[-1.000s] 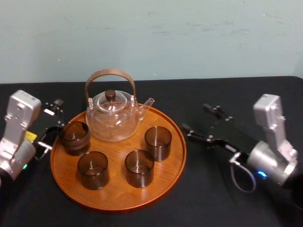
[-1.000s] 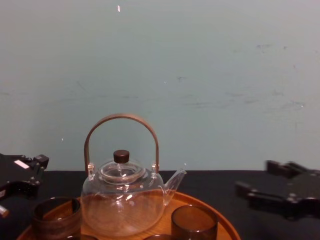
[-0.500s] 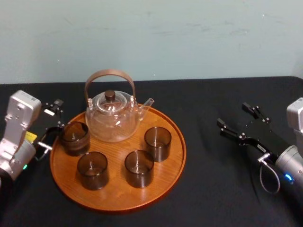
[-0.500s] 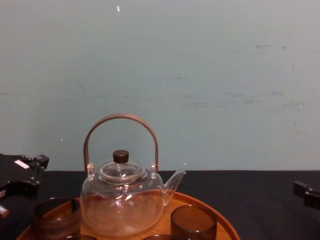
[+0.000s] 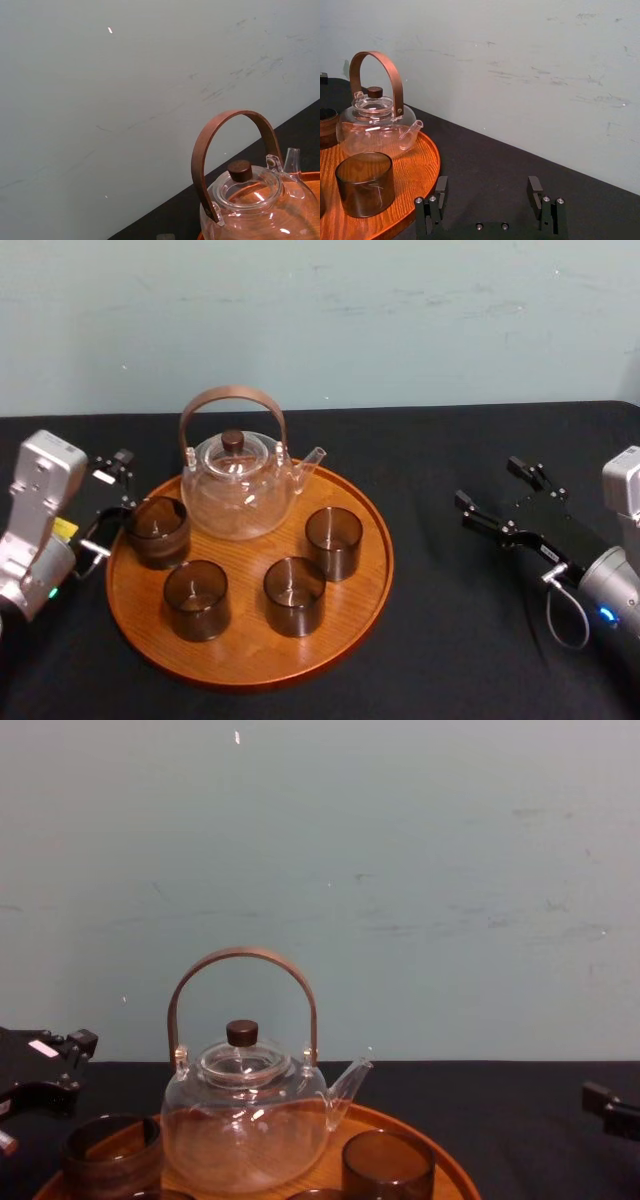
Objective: Pick up the glass from the table and place it on the tray.
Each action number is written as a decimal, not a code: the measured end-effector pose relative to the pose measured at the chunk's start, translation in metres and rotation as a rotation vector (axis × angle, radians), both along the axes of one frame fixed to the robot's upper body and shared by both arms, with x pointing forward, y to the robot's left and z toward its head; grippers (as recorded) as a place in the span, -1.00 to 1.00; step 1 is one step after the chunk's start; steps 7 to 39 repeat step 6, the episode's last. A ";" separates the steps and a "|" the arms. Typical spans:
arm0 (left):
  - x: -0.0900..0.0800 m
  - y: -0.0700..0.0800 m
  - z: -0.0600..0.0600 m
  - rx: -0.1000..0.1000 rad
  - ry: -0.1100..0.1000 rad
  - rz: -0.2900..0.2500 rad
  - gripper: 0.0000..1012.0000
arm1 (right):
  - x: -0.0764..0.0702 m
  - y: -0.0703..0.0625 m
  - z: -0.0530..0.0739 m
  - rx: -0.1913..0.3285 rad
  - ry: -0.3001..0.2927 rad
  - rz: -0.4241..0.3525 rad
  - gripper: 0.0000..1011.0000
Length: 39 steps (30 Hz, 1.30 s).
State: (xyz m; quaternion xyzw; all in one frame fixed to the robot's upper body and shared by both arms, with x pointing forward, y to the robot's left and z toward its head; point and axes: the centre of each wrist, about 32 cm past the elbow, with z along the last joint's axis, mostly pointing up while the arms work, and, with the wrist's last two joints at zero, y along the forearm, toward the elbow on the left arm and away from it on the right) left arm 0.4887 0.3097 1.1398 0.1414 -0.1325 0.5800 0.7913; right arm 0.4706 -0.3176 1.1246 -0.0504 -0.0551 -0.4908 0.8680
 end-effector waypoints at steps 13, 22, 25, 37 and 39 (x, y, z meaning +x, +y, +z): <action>0.000 0.000 0.000 0.000 0.000 0.000 -1.00 | 0.000 0.000 0.000 0.000 0.001 0.002 0.98; 0.000 0.000 0.000 0.000 0.000 0.000 -1.00 | 0.000 0.000 0.000 0.000 0.001 0.002 0.98; 0.000 0.000 0.000 0.000 0.000 0.000 -1.00 | 0.000 0.000 0.000 0.000 0.001 0.002 0.98; 0.000 0.000 0.000 0.000 0.000 0.000 -1.00 | 0.000 0.000 0.000 0.000 0.001 0.002 0.98; 0.000 0.000 0.000 0.000 0.000 0.000 -1.00 | 0.000 0.000 0.000 0.000 0.001 0.002 0.98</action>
